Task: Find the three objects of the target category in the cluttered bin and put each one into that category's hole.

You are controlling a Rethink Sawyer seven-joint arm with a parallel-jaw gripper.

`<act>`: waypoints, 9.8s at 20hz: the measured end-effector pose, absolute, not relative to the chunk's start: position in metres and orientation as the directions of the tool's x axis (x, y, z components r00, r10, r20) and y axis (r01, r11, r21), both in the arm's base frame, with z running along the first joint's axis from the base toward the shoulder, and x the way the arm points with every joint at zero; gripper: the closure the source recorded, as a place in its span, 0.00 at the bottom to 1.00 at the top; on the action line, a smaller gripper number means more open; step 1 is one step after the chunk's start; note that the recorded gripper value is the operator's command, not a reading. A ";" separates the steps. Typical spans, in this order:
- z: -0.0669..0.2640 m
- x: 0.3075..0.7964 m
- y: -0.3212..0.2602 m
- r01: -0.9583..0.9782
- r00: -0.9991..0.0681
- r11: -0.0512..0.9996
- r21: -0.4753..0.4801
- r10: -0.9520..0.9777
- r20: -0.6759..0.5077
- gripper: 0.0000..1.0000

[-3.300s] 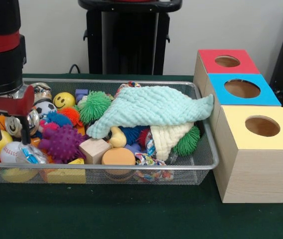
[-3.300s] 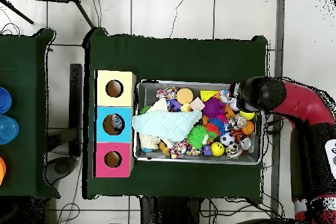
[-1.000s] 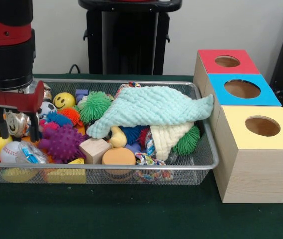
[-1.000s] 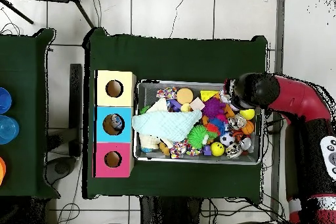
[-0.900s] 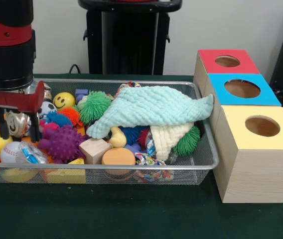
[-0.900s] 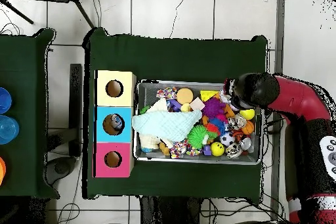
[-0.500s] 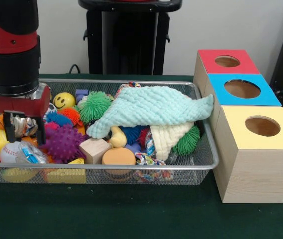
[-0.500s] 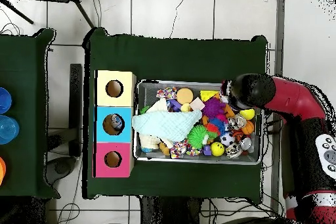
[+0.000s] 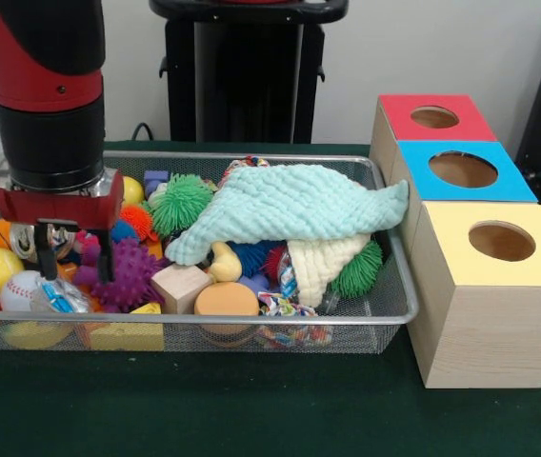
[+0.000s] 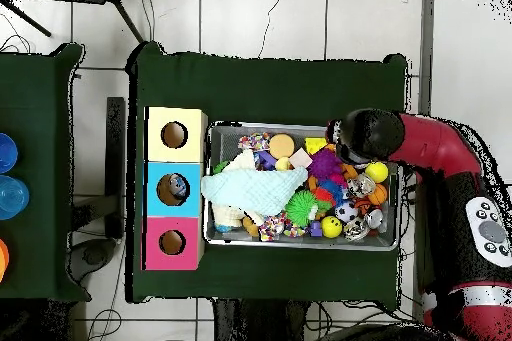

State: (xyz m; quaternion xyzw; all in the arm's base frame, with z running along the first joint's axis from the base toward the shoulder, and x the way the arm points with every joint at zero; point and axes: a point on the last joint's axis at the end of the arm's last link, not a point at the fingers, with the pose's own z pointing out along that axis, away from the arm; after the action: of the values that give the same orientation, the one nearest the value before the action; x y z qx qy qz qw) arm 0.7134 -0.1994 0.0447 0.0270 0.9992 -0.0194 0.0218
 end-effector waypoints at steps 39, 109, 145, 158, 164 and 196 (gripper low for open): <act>0.049 0.708 -0.234 0.131 -0.990 0.991 -0.013 0.130 -0.052 0.00; 0.038 0.718 -0.213 0.092 -0.983 0.995 -0.032 0.085 -0.163 0.00; 0.030 0.683 -0.229 0.111 -0.994 0.993 -0.045 0.111 -0.001 0.00; 0.027 0.682 -0.227 0.107 -0.994 0.993 -0.042 0.108 0.015 0.00; 0.028 0.685 -0.229 0.109 -0.994 0.993 -0.047 0.109 0.006 0.00; 0.034 0.716 -0.246 0.127 -0.975 0.990 -0.059 0.114 -0.192 0.00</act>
State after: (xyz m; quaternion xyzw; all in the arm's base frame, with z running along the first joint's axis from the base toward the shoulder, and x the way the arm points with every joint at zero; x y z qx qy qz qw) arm 0.7161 -0.2464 0.0342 0.0608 0.9930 -0.0356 0.0947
